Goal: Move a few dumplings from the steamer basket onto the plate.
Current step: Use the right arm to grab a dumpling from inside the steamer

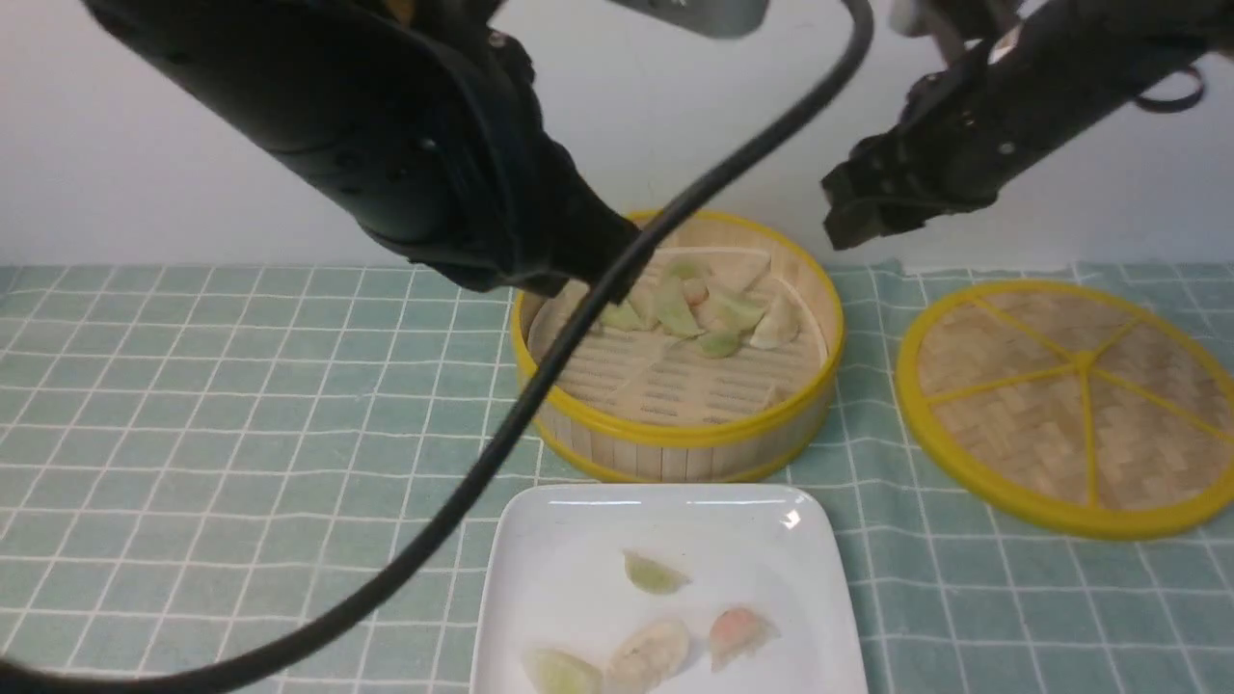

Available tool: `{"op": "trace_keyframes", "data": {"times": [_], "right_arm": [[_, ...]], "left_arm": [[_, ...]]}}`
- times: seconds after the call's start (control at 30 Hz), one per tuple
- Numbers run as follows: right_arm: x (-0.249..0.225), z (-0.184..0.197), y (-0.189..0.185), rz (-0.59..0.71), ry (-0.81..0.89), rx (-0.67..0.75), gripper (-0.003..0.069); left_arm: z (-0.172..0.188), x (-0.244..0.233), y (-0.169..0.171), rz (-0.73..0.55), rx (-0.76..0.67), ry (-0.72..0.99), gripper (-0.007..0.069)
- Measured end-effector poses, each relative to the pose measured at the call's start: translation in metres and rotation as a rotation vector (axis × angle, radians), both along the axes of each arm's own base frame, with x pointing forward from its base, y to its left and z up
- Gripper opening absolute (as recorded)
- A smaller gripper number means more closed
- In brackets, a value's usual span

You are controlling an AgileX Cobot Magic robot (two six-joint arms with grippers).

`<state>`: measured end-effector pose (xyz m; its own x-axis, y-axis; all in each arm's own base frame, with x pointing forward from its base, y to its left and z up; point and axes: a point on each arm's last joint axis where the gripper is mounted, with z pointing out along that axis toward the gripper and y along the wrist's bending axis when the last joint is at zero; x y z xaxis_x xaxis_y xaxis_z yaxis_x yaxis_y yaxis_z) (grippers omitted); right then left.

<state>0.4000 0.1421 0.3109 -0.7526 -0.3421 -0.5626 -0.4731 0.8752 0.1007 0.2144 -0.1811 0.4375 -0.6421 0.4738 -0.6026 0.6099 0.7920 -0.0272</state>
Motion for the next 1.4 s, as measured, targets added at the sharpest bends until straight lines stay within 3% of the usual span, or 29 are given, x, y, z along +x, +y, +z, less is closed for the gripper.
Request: {"op": "trace_keyframes", "data": {"times": [0.17,0.37,0.63,0.77,1.03,1.1,1.17,1.27,1.4], "right_arm": [[0.047,-0.053,0.024,-0.024,0.028,-0.005,0.0464],[0.079,-0.106,0.032,-0.097,0.078,-0.008,0.0480],[0.090,-0.136,0.036,-0.105,0.103,-0.023,0.0468],[0.090,-0.137,0.036,-0.105,0.104,-0.025,0.0372],[0.086,-0.129,0.035,-0.093,0.124,-0.038,0.0360],[0.080,-0.117,0.033,-0.083,0.149,-0.049,0.0258],[0.074,-0.100,0.032,-0.078,0.144,-0.047,0.0096],[0.065,-0.070,0.029,-0.070,0.121,-0.034,0.0008],[0.055,-0.041,0.027,-0.053,0.088,-0.012,-0.0010]], "left_arm": [[0.025,-0.024,0.020,0.008,-0.064,-0.066,-0.0006],[0.040,-0.040,0.036,0.021,-0.093,-0.121,-0.0006],[0.046,-0.044,0.047,0.049,-0.061,-0.170,-0.0006],[0.046,-0.044,0.048,0.054,-0.050,-0.175,-0.0006],[0.046,-0.043,0.050,0.063,-0.036,-0.186,-0.0006],[0.046,-0.043,0.050,0.063,-0.033,-0.188,-0.0006],[0.046,-0.043,0.050,0.063,-0.033,-0.188,-0.0006],[0.046,-0.043,0.050,0.061,-0.030,-0.190,-0.0006],[0.046,-0.043,0.050,0.056,-0.027,-0.192,-0.0006]]}}
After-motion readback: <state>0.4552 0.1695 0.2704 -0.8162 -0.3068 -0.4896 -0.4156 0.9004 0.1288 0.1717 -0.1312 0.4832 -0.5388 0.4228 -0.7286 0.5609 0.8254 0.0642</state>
